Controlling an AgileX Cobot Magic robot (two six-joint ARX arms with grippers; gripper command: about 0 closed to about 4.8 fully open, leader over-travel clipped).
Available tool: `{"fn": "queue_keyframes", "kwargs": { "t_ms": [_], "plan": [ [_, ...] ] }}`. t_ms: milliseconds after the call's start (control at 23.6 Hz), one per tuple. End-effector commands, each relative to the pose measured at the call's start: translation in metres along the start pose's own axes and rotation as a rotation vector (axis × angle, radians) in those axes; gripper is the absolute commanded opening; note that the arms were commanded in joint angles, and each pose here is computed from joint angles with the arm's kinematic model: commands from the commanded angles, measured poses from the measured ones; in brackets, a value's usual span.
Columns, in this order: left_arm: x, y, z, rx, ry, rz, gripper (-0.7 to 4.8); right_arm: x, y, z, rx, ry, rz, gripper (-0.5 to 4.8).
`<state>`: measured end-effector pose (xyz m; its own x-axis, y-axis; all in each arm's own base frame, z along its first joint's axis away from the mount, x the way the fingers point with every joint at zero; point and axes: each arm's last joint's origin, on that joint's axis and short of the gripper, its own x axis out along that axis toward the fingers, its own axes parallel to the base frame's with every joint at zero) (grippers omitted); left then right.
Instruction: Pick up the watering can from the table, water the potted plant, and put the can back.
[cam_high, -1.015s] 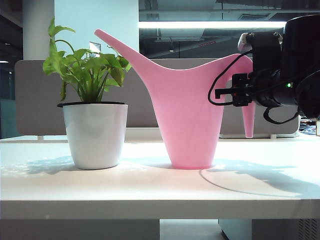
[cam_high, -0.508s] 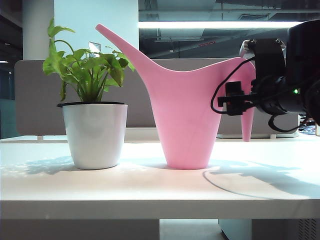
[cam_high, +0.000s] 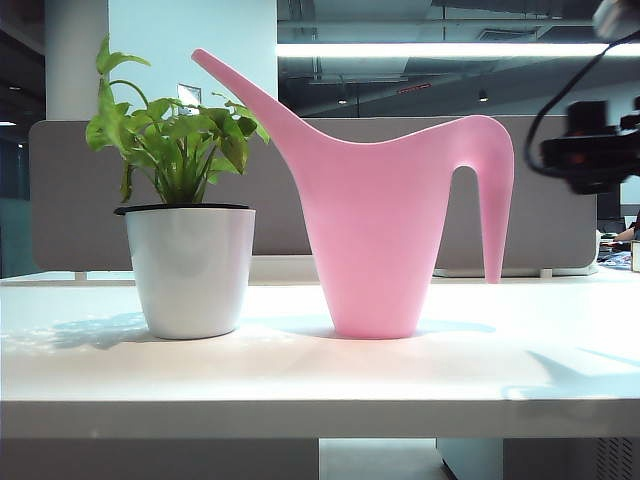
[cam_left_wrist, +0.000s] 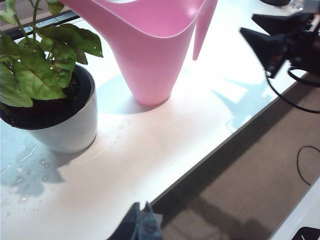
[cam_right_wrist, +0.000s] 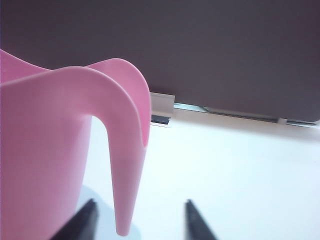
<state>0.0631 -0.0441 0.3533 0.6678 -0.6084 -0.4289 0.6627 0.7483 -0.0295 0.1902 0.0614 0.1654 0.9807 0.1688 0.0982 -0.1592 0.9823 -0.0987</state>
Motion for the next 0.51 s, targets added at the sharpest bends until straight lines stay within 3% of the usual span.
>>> {"fn": "queue_keyframes", "kwargs": {
  "t_ms": [42,127,169,508],
  "plan": [
    [-0.001,0.000,0.001,0.003,-0.011,-0.004,0.03,-0.013,-0.003,0.007,0.017,-0.036,-0.004,1.38],
    [-0.001,0.000,0.001,0.003,-0.012,-0.004,0.03,-0.019,-0.004,0.012,0.018,-0.035,-0.002,0.33],
    [-0.001,0.000,0.001,0.003,-0.012,-0.004,0.03,-0.020,-0.004,0.012,0.016,-0.023,-0.001,0.19],
    [-0.001,0.000,0.001,0.003,-0.012,-0.004,0.03,-0.050,-0.010,0.023,0.011,0.057,0.026,0.17]
  ]
}}
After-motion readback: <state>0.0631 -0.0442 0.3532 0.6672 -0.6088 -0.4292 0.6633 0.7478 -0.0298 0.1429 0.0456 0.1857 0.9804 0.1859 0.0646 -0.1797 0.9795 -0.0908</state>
